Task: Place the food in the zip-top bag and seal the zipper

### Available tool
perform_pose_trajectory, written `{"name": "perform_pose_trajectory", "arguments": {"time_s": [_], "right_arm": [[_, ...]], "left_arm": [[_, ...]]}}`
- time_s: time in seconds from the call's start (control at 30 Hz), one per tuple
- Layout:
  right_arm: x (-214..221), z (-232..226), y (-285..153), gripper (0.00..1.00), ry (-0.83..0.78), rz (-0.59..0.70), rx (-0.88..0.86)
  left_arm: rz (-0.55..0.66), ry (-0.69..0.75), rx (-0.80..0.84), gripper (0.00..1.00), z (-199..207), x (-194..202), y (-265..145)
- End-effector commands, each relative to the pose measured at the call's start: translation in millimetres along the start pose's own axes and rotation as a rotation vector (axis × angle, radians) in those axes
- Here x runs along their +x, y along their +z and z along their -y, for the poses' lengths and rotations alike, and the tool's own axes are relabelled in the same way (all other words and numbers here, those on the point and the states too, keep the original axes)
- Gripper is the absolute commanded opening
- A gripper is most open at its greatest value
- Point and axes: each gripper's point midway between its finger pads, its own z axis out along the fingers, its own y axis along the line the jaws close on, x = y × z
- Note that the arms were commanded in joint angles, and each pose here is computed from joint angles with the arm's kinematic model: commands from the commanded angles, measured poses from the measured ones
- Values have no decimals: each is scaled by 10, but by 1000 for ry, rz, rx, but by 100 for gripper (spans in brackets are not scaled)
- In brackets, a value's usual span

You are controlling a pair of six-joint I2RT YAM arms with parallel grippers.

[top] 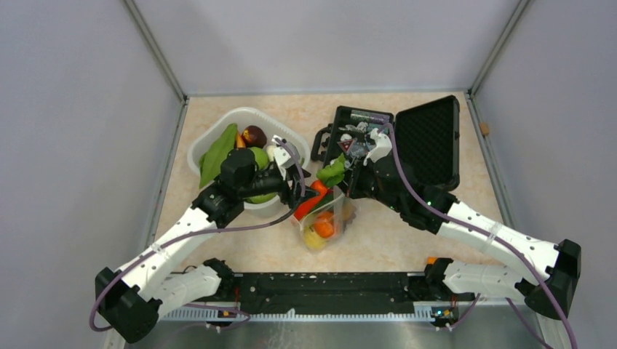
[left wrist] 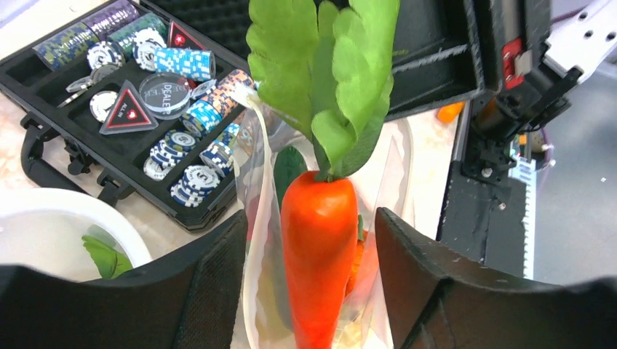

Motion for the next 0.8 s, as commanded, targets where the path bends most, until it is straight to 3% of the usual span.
{"name": "perform_pose_trajectory", "arguments": {"time_s": [0.0, 0.17, 0.43, 0.63, 0.77], "right_arm": [[-255, -196, -41, 0, 22, 72, -61], [-257, -225, -25, 0, 20, 69, -71], [-276, -224, -35, 0, 21, 77, -69], [-258, -231, -27, 0, 22, 71, -75], [-254, -236, -38, 0, 32, 73, -83]], "left_arm": [[89, 2, -19, 62, 74, -414, -113], [18, -44, 66, 56, 217, -265, -103], [-177, -231, 167, 60, 374, 89, -69], [-226, -274, 118, 65, 308, 203, -71], [-189, -267, -40, 65, 21, 188, -8]]}}
